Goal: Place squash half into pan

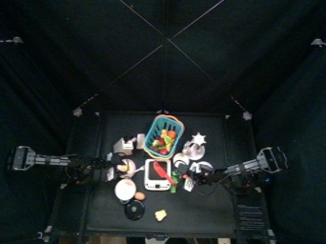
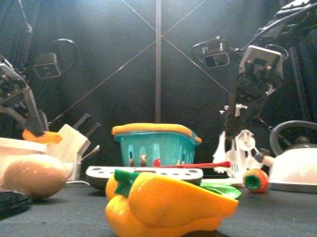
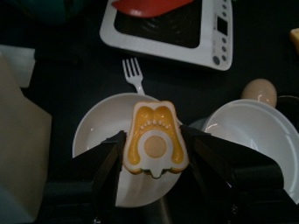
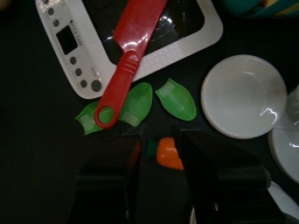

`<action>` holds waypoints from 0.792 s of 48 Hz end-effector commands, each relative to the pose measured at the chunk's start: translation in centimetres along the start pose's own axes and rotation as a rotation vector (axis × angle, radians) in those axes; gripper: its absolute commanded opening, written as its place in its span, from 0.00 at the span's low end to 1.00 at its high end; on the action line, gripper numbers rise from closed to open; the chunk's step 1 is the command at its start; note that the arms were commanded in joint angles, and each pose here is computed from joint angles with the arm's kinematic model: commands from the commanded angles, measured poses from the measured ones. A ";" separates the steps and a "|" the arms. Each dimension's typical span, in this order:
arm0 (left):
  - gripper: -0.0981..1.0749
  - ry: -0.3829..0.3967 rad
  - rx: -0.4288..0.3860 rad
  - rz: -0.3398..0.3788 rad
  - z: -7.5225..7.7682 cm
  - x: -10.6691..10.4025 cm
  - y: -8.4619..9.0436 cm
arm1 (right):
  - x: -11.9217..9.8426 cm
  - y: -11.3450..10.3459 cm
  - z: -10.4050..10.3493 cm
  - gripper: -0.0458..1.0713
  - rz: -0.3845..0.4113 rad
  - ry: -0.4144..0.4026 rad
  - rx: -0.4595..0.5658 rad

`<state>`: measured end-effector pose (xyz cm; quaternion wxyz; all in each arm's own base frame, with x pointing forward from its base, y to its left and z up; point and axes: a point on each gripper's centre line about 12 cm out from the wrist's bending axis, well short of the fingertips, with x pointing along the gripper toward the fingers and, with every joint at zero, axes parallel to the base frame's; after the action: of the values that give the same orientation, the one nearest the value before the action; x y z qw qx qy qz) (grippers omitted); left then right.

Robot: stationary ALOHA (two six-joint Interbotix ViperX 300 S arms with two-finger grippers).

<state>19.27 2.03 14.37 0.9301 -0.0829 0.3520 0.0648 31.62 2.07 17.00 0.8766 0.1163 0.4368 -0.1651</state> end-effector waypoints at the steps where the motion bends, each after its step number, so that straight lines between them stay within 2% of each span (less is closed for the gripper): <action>1: 0.69 -0.003 -0.015 0.008 0.2 0.1 0.2 | -0.4 0.2 0.9 0.67 0.021 -0.030 0.013; 9: 0.72 -0.003 -0.046 0.028 0.2 0.1 0.7 | -0.2 0.3 1.0 0.67 0.027 -0.031 0.014; 25: 0.92 -0.008 -0.059 0.033 0.3 0.1 0.9 | -0.2 0.1 0.8 0.67 0.024 -0.026 0.016; 38: 0.93 -0.011 -0.059 0.033 0.4 0.1 0.9 | -0.2 0.1 0.8 0.67 0.024 -0.026 0.014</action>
<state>18.90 2.80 13.87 0.9237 -0.1047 0.3577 0.0893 31.85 1.96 16.73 0.8769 0.1215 0.4356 -0.1626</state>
